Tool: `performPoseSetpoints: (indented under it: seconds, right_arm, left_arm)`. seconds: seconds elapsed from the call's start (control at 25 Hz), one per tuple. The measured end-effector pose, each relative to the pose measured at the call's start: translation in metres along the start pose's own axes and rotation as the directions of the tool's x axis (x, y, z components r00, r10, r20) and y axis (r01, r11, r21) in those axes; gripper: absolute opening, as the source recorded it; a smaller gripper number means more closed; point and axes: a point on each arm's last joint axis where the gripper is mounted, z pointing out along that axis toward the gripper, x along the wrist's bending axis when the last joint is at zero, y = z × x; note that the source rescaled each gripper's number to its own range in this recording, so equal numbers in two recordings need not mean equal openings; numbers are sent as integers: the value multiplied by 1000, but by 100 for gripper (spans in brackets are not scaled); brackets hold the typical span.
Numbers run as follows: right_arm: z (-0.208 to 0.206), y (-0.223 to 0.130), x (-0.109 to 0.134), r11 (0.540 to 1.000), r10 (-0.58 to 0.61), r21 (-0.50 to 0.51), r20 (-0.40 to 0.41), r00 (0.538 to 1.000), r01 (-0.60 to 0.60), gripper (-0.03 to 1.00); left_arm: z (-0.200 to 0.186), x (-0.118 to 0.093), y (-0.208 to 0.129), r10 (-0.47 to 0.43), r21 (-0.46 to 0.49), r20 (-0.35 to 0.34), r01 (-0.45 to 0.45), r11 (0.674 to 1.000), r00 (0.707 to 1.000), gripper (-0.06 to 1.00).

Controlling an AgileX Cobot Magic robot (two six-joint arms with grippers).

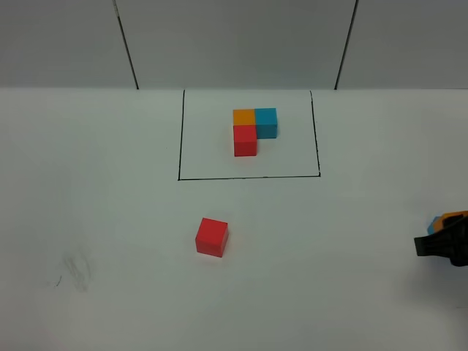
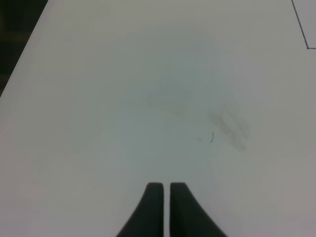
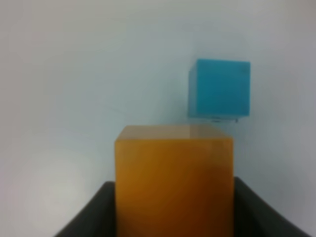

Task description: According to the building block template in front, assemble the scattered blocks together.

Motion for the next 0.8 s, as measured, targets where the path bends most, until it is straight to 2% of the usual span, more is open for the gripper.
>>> performPoseSetpoints:
  seconds: [0.16,0.48,0.8]
  right_arm:
    - [-16,14,15,999,-50,-18,-27,998,50,51]
    - [-42,41,38,972,-205,-137,-77,976,193,51]
    - [-30,44,48,951,-299,-114,-107,948,287,51]
  left_arm:
    - [0,0,0,0,0,0,0,1000,1000,0]
    - [0,0,0,0,0,0,0,1000,1000,0]
    - [0,0,0,0,0,0,0,1000,1000,0]
